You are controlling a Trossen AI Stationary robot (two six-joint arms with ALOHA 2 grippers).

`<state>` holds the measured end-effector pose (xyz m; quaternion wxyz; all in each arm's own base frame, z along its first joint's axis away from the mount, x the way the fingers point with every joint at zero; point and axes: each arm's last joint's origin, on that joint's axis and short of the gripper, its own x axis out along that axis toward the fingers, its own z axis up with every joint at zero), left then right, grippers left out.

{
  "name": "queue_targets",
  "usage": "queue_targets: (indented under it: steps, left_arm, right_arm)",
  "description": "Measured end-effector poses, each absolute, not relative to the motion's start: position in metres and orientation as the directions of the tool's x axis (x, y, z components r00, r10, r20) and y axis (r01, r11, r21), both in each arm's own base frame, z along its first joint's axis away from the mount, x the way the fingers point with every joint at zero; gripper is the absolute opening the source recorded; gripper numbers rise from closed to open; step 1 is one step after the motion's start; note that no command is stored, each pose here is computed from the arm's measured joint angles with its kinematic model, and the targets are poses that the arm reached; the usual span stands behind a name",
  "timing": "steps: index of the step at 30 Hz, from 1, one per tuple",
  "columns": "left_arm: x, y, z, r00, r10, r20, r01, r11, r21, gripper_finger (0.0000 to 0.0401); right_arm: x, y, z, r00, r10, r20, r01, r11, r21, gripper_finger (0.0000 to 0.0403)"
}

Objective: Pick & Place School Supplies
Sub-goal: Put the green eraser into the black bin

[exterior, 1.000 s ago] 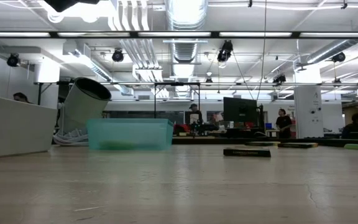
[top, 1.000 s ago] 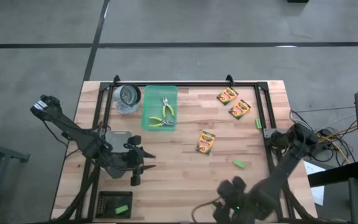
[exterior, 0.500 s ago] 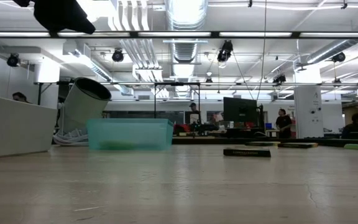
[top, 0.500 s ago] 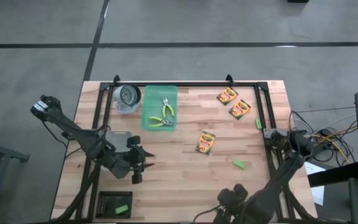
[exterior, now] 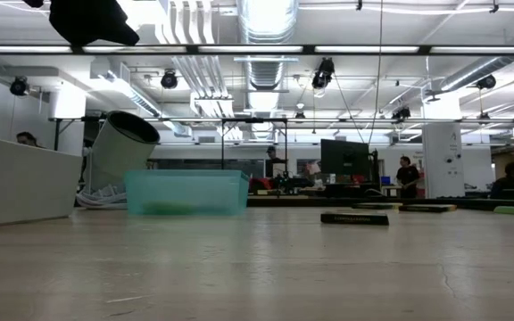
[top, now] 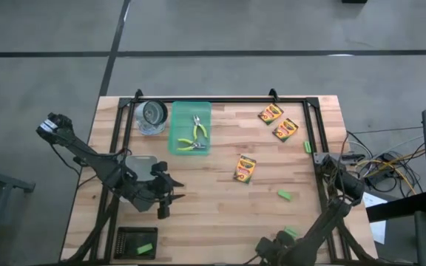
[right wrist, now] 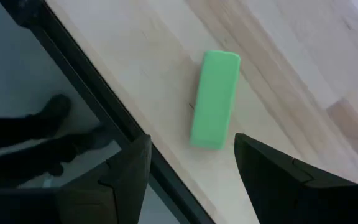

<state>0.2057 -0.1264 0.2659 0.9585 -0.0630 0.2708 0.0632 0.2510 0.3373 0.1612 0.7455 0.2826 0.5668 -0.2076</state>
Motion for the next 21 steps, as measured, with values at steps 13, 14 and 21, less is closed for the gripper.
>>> queue_targets:
  steps: [13, 14, 21]
  left_arm:
    - [0.2062, -0.1254, 0.2660, 0.846, 0.098, -0.524, -0.165, 0.983, -0.082, 0.0165]
    - [0.2062, -0.1254, 0.2660, 0.846, 0.098, -0.524, -0.165, 0.983, -0.082, 0.0165]
    - [0.2062, -0.1253, 0.2661, 0.846, 0.098, -0.524, -0.164, 0.983, -0.082, 0.0165]
  right_arm:
    - [0.2523, 0.3367, 0.1588, 0.341, -0.051, -0.939, 0.667, 0.716, 0.204, 0.0226]
    - [0.2519, 0.3363, 0.1581, 0.338, -0.053, -0.940, 0.670, 0.715, 0.201, 0.0226]
    - [0.2498, 0.3324, 0.1522, 0.321, -0.074, -0.944, 0.712, 0.676, 0.190, 0.0226]
